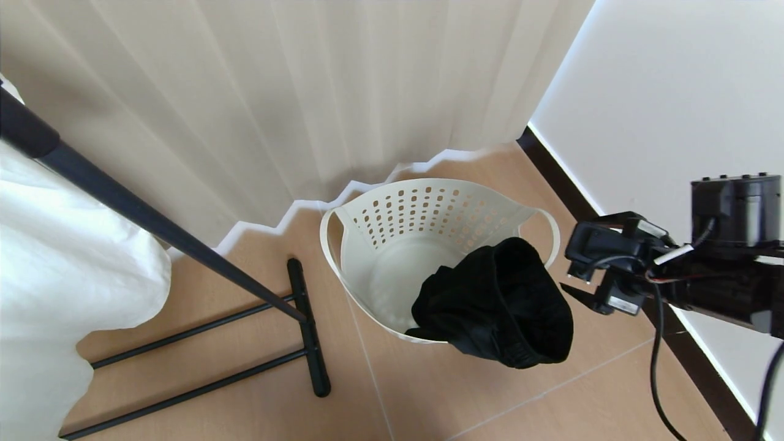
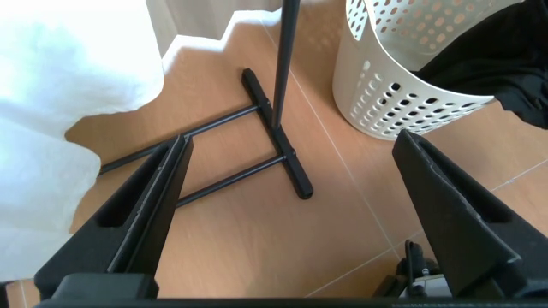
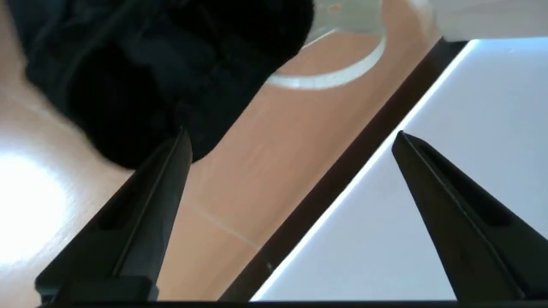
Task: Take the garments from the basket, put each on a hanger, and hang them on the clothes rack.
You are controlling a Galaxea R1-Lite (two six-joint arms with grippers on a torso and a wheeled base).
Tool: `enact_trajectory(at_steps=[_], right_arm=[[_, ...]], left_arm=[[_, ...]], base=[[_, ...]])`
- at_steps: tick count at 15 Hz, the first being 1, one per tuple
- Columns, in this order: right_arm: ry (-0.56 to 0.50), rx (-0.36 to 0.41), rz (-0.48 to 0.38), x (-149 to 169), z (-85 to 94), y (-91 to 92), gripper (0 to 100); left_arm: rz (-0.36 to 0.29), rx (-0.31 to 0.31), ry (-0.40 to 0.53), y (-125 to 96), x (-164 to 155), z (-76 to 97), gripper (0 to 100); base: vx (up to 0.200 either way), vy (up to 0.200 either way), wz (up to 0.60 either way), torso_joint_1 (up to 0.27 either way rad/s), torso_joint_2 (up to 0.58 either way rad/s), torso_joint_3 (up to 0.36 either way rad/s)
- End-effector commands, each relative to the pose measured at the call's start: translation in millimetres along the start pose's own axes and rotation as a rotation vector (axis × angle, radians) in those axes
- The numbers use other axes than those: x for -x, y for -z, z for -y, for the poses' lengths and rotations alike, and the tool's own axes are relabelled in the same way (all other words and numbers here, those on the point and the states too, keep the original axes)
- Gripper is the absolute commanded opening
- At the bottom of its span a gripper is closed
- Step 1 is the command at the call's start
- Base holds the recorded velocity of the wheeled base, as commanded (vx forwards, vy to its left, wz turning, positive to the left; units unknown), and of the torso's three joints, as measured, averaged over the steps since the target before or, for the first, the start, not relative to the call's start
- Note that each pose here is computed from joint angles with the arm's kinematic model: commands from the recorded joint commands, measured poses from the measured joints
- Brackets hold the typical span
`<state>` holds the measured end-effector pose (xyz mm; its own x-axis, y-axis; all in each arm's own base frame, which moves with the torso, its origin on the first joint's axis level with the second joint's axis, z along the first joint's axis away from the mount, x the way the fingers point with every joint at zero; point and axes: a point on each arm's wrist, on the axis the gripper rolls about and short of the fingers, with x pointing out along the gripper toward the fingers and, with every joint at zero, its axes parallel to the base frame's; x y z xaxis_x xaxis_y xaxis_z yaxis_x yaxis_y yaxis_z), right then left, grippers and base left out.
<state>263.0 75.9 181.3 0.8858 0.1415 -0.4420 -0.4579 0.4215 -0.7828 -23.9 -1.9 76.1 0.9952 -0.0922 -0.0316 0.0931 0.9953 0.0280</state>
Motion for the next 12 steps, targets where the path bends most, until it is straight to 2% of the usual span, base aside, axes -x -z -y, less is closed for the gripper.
enact_trajectory(at_steps=[1,5,10,12], right_arm=[[-0.018,0.022,-0.025,-45.1,-6.8,-12.2,100],[0.018,0.016,-0.037,-72.9,0.0,-22.1,100],[-0.001,0.020,-0.060,-101.1,-7.3,-22.6,100],[0.027,0.014,-0.053,-117.8,-9.6,-23.3,100]], left_arm=[[-0.001,0.000,0.000,-0.1,-0.1,0.0,100],[-0.001,0.000,0.000,-0.1,-0.1,0.0,100],[-0.001,0.002,-0.002,-0.1,-0.1,0.0,100],[-0.001,0.002,0.000,-0.1,-0.1,0.0,100]], base=[[0.000,0.000,0.00,0.000,0.00,0.000],[0.000,0.000,0.00,0.000,0.00,0.000],[0.000,0.000,0.00,0.000,0.00,0.000],[0.000,0.000,0.00,0.000,0.00,0.000]])
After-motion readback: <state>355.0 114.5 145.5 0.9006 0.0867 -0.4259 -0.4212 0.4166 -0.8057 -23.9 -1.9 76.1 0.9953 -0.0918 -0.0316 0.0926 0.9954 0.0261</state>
